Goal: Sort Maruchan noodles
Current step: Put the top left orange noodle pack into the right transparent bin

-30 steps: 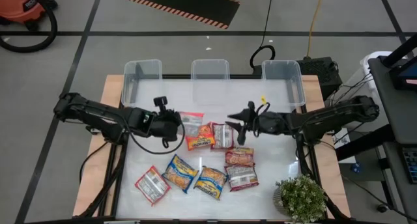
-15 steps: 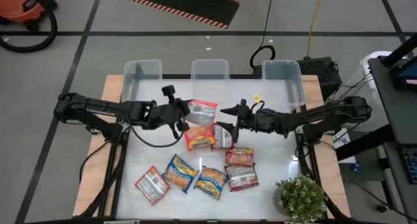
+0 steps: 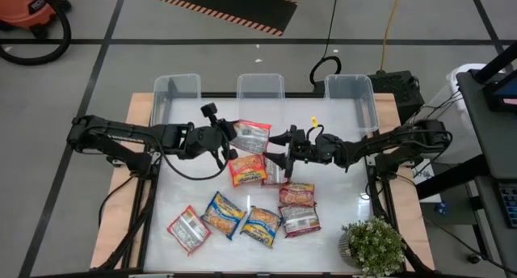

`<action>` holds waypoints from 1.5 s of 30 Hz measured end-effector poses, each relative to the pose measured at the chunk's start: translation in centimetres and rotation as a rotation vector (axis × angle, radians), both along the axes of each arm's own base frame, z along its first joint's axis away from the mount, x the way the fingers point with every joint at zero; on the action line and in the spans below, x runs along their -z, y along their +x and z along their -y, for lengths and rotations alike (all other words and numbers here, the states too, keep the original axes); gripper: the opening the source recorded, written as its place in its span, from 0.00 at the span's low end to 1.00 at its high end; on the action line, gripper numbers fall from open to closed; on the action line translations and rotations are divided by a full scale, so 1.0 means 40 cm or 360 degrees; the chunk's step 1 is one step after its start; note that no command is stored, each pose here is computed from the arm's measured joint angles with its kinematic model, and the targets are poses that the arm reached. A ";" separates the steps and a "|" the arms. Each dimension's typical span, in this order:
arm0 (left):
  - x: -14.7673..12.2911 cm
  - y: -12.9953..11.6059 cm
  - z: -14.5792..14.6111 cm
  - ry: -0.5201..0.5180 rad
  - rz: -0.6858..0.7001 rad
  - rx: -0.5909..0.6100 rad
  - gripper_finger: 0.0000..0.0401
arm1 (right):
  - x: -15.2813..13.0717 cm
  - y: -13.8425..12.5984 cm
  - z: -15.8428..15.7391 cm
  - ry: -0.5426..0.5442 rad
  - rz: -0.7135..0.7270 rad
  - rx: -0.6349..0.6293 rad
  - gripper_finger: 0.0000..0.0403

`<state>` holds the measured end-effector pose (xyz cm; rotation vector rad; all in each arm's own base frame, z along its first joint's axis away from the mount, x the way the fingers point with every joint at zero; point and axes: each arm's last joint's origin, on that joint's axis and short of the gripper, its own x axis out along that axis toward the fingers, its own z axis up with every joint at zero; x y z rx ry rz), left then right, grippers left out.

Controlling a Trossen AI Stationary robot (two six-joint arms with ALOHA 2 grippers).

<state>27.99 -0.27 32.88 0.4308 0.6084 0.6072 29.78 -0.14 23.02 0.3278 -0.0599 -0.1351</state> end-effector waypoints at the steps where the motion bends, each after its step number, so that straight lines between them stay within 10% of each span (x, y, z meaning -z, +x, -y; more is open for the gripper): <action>1: -0.001 0.001 0.002 -0.0002 0.0009 0.0003 0.01 | -0.001 0.001 0.004 0.0012 0.0016 0.0008 0.70; 45: 0.022 0.065 0.027 -0.0060 0.0170 0.0079 0.06 | -0.014 -0.010 0.067 -0.0124 0.0000 -0.0027 0.30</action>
